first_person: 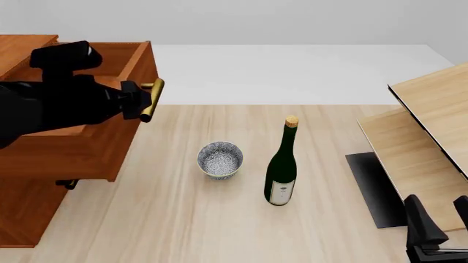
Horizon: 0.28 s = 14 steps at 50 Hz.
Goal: Close the bottom drawer of the cabinet and open the top drawer.
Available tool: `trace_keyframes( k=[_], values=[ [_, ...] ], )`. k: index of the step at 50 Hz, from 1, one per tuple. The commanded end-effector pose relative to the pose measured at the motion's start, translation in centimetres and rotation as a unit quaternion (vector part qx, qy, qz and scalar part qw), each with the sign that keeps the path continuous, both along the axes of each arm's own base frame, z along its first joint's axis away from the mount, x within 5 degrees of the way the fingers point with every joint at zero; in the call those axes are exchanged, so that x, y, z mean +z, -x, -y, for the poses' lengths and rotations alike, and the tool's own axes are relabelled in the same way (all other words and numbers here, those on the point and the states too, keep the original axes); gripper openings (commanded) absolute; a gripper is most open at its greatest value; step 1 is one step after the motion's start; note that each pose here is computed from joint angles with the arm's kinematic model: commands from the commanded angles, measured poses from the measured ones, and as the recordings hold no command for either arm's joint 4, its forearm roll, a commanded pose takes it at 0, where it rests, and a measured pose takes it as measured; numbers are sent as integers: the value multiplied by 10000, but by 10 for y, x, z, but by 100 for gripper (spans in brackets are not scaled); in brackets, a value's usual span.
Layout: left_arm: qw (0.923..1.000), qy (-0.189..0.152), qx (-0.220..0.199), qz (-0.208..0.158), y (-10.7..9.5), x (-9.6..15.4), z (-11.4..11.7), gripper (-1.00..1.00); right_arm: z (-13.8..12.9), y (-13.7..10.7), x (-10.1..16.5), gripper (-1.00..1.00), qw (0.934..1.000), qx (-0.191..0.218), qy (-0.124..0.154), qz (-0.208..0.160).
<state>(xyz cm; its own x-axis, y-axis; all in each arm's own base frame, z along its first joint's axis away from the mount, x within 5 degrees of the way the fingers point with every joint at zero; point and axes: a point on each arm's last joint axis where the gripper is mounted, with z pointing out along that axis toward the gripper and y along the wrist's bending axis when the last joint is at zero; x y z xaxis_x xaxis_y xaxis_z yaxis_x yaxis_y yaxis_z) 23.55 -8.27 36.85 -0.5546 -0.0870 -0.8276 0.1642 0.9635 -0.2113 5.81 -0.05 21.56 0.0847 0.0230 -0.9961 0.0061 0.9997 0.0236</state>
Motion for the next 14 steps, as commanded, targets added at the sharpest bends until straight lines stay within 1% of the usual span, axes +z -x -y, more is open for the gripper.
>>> trace_keyframes(
  k=[1, 9, 14],
  values=[
    [9977, 275, -583, -191, 7, -8, 30, 100, 0, 1, -1, 100, 10000, -3, -4, -2],
    [9971, 334, -661, -176, 10, -6, 34, 100, 0, 1, -1, 100, 10000, -3, -5, -1],
    [9978, 344, -569, -32, 13, 5, 26, 100, 0, 1, -1, 100, 10000, 17, 3, 1]
  ],
)
